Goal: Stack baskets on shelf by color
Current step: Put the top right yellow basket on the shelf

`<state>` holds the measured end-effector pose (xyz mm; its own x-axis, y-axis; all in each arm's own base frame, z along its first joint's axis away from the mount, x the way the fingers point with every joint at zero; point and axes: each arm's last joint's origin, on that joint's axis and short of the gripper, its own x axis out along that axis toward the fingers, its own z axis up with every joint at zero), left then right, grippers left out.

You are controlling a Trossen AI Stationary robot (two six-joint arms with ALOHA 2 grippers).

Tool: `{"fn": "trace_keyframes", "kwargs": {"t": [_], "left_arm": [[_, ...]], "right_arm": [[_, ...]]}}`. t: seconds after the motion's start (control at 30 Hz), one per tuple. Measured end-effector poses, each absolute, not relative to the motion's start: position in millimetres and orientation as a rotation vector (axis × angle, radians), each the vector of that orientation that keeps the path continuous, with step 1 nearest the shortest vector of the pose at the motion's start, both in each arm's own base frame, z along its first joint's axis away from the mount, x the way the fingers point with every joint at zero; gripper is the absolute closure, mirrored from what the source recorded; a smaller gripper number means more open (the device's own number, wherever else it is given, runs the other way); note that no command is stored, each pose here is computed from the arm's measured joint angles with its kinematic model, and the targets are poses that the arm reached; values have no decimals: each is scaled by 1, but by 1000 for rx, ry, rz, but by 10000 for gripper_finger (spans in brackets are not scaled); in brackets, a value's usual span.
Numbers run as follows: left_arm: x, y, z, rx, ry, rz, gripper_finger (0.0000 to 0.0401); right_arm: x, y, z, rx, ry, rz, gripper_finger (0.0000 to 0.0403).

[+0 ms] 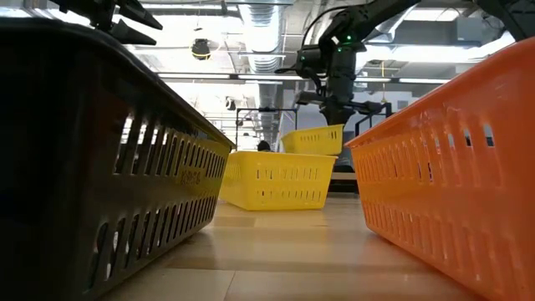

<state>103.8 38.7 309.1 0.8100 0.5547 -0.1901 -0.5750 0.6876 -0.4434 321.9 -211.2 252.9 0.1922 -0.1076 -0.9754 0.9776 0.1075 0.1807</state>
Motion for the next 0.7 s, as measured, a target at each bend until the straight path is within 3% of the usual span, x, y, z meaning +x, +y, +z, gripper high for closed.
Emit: {"fn": "trace_keyframes", "kwargs": {"t": [0.33, 0.7], "left_arm": [[104, 39, 309, -511, 41, 633, 244], [104, 38, 309, -516, 47, 609, 244]], "right_arm": [[355, -196, 277, 1055, 858, -904, 398], [353, -189, 252, 1085, 962, -894, 398]]}}
